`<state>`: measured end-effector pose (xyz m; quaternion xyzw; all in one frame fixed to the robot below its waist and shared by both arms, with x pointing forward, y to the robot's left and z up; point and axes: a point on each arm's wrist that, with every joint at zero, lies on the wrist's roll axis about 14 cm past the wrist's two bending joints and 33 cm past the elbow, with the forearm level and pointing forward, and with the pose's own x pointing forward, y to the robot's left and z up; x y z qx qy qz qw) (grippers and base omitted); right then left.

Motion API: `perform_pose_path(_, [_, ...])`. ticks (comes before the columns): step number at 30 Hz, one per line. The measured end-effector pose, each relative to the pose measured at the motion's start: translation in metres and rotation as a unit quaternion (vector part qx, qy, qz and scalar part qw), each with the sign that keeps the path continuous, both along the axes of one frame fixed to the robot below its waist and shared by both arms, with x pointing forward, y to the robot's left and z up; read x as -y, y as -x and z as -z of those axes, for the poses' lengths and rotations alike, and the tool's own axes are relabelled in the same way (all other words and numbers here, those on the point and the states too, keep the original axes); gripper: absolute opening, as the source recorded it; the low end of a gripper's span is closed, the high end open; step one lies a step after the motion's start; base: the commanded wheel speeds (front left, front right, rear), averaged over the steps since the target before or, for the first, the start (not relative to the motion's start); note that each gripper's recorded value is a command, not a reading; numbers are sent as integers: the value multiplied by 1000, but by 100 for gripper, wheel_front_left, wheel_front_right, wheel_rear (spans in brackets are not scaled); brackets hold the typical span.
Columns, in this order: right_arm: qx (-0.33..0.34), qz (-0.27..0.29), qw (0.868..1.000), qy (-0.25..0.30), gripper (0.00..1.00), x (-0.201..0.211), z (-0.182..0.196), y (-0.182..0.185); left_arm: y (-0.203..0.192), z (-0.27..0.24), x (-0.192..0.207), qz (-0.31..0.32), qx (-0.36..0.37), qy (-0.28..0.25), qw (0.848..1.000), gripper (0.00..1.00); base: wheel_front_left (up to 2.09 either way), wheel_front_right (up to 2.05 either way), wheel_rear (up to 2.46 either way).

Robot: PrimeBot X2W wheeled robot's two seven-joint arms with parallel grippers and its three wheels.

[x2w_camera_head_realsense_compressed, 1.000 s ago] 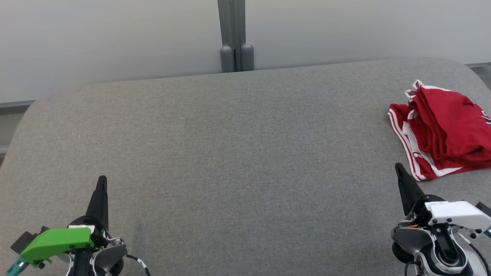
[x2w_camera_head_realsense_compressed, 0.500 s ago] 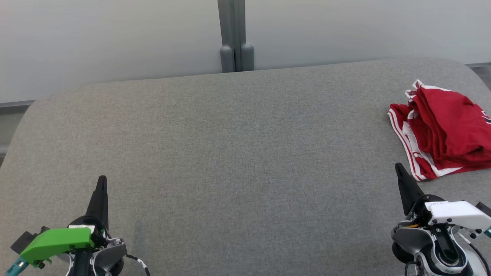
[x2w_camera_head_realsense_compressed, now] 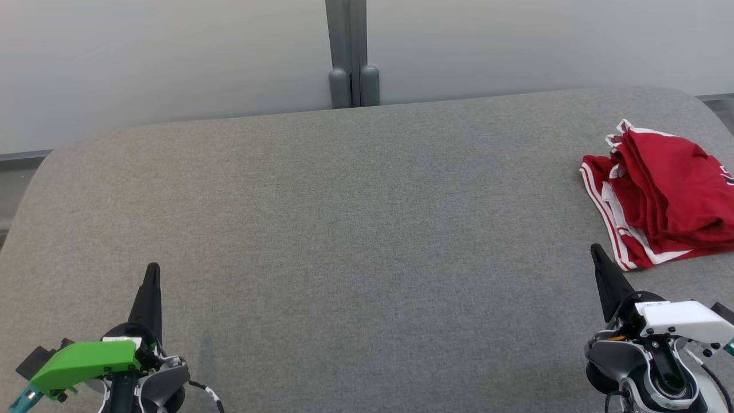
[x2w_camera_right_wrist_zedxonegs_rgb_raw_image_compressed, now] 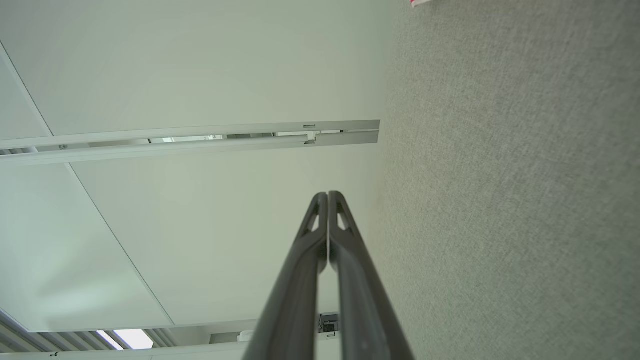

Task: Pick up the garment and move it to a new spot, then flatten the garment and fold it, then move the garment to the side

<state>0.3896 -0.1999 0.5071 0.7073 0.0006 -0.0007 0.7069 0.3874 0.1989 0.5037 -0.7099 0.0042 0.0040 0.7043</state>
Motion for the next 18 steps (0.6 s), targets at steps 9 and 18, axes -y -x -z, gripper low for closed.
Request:
perform_pose_path(9, [0,0,1000,0,0,0,0,0,0,0,0,0,0,0,1000,0,0,0,0])
perform_pose_path(18, [0,0,1000,0,0,0,0,0,0,0,0,0,0,0,1000,0,0,0,0])
